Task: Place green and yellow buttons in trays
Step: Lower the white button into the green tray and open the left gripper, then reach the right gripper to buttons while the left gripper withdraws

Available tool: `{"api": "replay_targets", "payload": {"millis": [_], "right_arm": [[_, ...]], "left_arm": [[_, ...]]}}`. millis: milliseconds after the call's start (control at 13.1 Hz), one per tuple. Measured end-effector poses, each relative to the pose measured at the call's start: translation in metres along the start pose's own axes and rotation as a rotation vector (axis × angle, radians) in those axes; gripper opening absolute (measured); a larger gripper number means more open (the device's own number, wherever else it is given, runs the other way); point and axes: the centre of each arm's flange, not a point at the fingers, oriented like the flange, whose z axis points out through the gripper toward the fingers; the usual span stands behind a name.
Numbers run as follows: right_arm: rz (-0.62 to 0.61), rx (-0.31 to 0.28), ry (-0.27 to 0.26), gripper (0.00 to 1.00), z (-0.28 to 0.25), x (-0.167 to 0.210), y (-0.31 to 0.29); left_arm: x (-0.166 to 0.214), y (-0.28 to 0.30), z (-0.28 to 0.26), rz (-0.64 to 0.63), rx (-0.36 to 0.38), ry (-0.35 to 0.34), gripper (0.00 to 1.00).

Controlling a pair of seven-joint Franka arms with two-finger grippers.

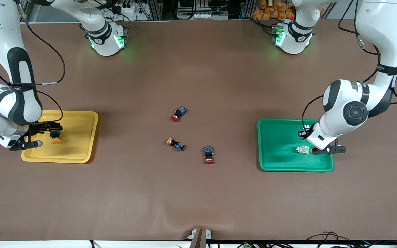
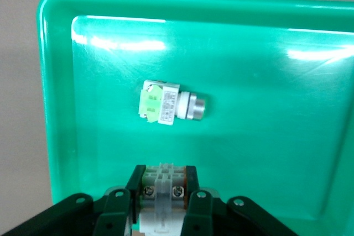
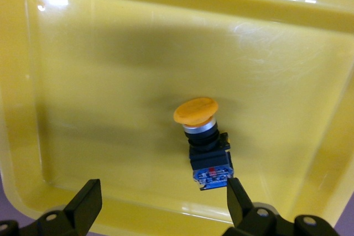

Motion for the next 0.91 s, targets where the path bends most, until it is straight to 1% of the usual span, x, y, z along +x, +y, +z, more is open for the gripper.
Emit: {"api": "replay_targets", "payload": {"millis": [229, 457, 762, 838, 914], "right_arm": [[0.099, 0.020, -0.043, 1.00, -0.004, 0.007, -0.032], [0.198, 0.043, -0.087, 1.00, -0.019, 0.015, -0.072], [0.345, 0.059, -0.102, 1.00, -0.029, 0.030, -0.151], [0.374, 0.061, -0.106, 1.00, -0.028, 0.033, -0.173], [0.395, 0.063, -0.107, 1.00, -0.028, 0.036, -0.192]], "left_arm": [[-0.005, -0.018, 0.015, 0.016, -0.016, 0.020, 0.33], [-0.004, -0.034, 0.029, 0.041, -0.035, 0.037, 0.33], [-0.006, -0.031, 0.049, 0.055, -0.055, 0.036, 0.33], [-0.006, -0.030, 0.049, 0.064, -0.055, 0.037, 0.38], [-0.005, -0.030, 0.048, 0.078, -0.055, 0.040, 0.48]]}}
